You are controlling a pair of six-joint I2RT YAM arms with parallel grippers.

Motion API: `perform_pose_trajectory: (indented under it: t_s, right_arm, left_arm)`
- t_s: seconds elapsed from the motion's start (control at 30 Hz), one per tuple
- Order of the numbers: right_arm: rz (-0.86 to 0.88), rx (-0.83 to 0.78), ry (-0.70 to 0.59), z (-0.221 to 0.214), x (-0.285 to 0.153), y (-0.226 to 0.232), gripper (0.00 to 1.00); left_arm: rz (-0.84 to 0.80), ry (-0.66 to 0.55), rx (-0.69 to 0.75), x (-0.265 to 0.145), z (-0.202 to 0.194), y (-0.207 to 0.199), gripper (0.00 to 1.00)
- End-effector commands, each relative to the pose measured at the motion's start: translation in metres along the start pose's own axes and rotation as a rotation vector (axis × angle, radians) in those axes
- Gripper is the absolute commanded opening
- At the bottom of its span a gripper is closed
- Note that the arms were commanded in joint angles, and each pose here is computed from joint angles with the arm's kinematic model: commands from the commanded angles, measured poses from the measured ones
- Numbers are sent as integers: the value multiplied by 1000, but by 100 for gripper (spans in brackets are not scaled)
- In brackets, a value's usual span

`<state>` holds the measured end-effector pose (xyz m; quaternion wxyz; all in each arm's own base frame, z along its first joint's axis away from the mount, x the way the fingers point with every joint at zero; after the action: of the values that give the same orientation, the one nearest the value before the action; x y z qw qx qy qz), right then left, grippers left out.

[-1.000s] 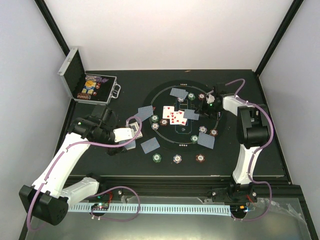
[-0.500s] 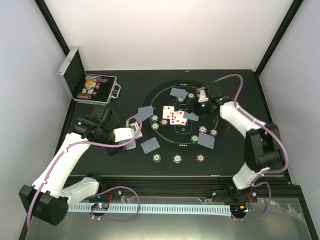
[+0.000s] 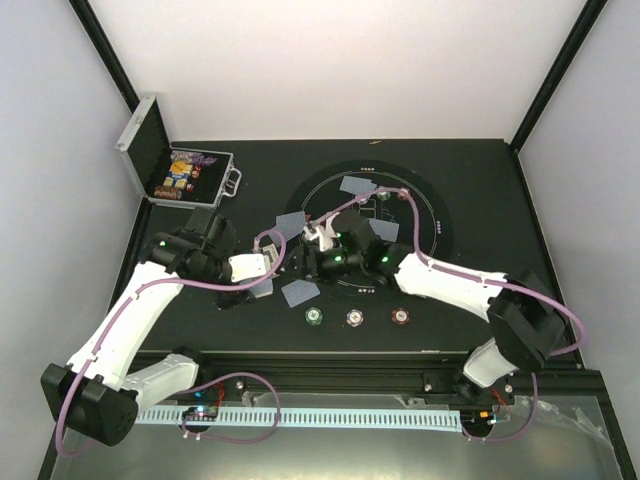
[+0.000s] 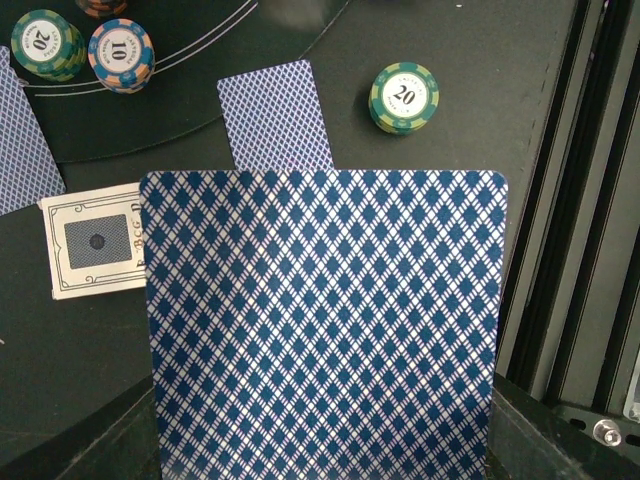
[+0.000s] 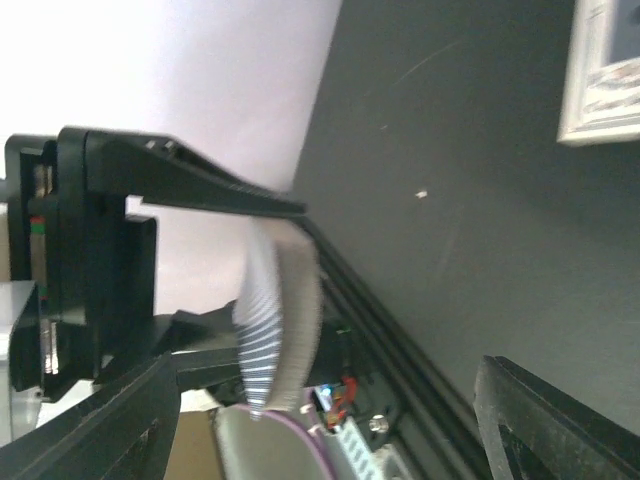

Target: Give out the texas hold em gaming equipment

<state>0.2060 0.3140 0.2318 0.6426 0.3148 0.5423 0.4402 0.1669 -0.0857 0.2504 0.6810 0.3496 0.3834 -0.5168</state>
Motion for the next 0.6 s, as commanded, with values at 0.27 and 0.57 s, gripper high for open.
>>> perform_pose_trajectory:
  t_s: [0.27,0.57]
  right_arm:
    - [173,46,123,-27,58,21,78]
    - [206,80,173,-19,87,13,74]
  left_arm:
    - [13,-58,8,-7,8,2,1]
    - [13,-45,6,-6,6,0,2]
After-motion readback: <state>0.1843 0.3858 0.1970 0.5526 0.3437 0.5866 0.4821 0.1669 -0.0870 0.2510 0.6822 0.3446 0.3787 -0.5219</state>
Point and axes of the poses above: each gripper's point midway between its finger pads, its own x axis out along the fingers, its own y axis along the line the jaws close on, z = x × y, the point moved 9 cm from there along -x, back along the fingers, and after that the axes turned 4 degrees about x, right-handed, at the moved point
